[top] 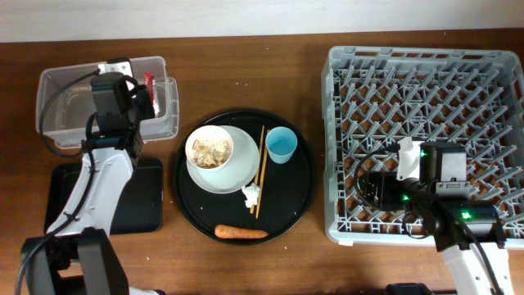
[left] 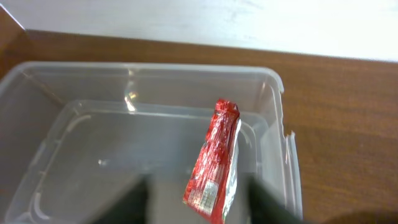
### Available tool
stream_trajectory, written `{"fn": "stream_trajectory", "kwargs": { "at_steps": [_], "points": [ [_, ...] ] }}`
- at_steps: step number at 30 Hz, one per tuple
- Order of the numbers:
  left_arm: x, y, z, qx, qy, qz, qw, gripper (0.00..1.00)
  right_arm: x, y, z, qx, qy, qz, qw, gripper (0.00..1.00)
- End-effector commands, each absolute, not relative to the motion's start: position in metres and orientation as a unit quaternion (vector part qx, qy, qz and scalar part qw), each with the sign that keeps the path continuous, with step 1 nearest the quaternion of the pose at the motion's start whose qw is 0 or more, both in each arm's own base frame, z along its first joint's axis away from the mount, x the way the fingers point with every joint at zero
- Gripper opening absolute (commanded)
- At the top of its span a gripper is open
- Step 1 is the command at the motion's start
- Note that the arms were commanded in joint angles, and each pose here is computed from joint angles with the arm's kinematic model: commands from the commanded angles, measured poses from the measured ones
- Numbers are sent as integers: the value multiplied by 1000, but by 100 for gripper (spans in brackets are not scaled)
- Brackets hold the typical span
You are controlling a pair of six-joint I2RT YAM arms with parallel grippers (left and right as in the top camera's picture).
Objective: Sort waste into correct bins and load items into the dishwasher rack
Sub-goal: 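Drop the red packet into the clear plastic bin with left gripper, then grasp the white tissue beside the plate with the left gripper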
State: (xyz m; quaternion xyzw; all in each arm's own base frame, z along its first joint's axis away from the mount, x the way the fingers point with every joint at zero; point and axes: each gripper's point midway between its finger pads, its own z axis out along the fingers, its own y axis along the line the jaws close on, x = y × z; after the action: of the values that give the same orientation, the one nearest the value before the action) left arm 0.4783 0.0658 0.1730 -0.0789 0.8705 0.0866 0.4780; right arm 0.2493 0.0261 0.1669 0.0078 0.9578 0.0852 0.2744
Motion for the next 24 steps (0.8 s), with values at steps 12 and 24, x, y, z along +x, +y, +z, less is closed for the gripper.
{"fn": "stream_trajectory", "kwargs": {
  "at_steps": [12, 24],
  "points": [
    [320, -122, 114, 122, 961, -187, 165, 71, 251, 26, 174, 11, 955, 89, 282, 98],
    [253, -210, 36, 269, 950, -156, 20, 70, 250, 26, 173, 11, 956, 89, 278, 98]
  ]
}}
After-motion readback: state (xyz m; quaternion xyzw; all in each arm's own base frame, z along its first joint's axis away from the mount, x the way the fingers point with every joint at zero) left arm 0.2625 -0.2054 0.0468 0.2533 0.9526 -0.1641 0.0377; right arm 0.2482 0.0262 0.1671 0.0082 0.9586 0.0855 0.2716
